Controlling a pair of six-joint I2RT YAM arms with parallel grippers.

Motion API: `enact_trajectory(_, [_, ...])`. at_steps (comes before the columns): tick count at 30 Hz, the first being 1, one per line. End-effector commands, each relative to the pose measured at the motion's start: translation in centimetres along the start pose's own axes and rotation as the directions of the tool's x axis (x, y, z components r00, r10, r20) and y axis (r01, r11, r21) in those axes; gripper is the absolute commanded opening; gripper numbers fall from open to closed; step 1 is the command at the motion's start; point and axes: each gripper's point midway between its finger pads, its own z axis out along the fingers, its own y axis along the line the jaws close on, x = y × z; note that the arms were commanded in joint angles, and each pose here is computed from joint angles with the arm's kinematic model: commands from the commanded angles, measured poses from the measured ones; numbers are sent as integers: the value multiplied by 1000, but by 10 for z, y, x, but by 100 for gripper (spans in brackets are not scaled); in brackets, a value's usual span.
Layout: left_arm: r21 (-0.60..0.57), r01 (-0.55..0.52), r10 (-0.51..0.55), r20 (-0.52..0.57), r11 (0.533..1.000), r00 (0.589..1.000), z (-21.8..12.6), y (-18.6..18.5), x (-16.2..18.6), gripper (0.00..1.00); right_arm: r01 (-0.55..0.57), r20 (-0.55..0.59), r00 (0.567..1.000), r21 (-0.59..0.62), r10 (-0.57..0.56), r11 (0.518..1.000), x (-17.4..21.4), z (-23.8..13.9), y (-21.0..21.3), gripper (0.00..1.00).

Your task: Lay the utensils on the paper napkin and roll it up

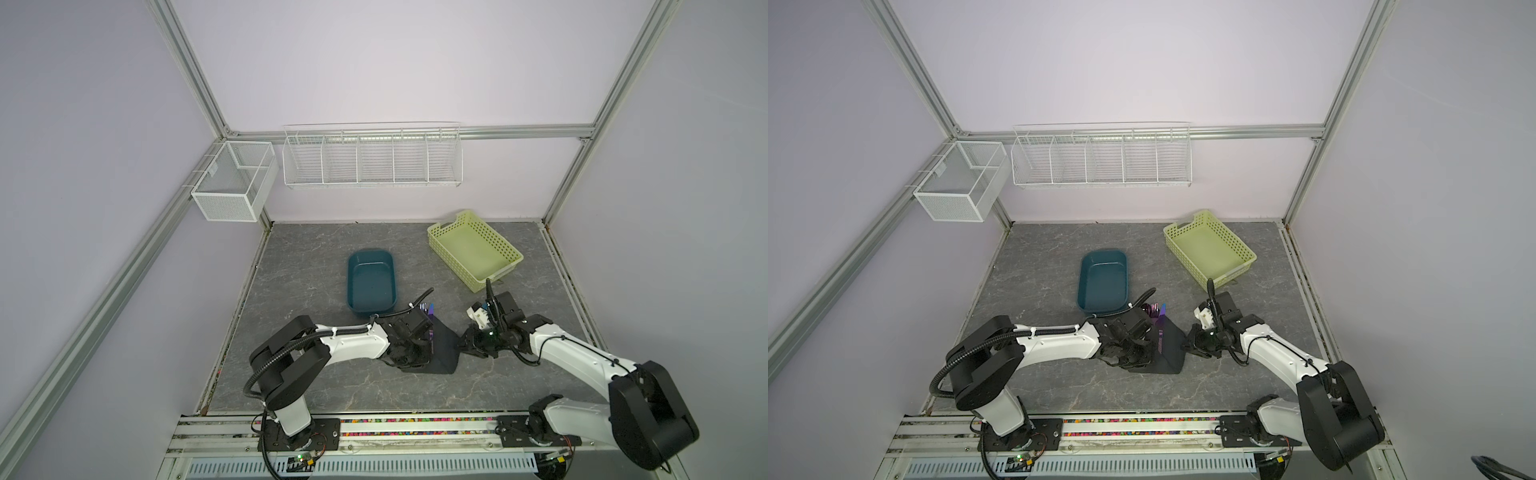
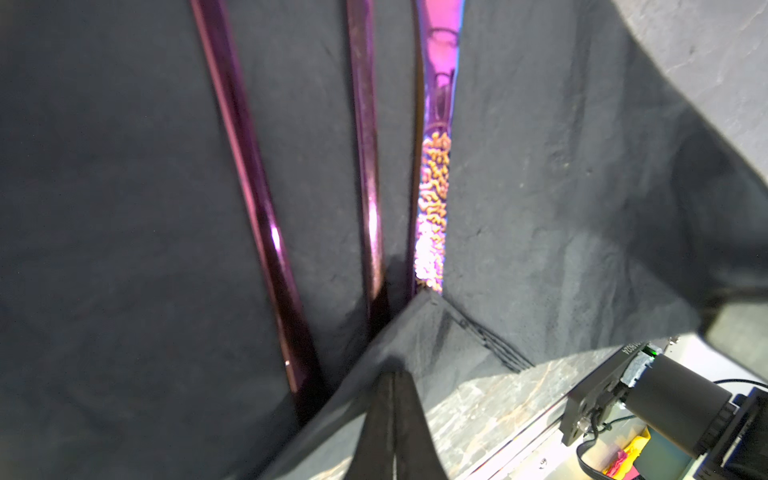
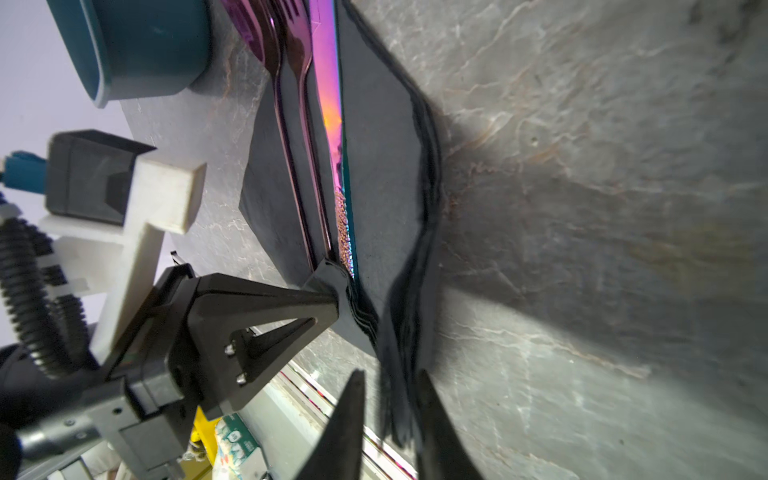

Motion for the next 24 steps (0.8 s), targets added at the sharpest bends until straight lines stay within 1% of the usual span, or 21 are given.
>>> enact_trajectory(1, [-11, 1, -1, 20, 1000, 1000, 0, -1, -6, 0, 26, 1, 1000, 5, -26, 1000, -4, -1, 9, 15])
enact_trajectory(4, [-16, 3, -3, 20, 1000, 1000, 0, 1, -6, 0, 46, 4, 999, -3, -46, 999, -5, 0, 19, 9])
enact_trajectory(6, [-15, 3, -3, 20, 1000, 1000, 1, 0, -6, 0, 48, 11, 999, -19, -48, 999, -6, 0, 26, 6])
enact_trajectory(15, [-16, 5, -5, 18, 1000, 1000, 2, 2, -5, 0, 42, 30, 999, -54, -40, 998, -6, 0, 50, 7])
enact_trajectory(24, [-20, 8, -8, 13, 1000, 1000, 3, 4, -4, 0, 53, 27, 998, -78, -51, 996, -3, 12, 71, 7])
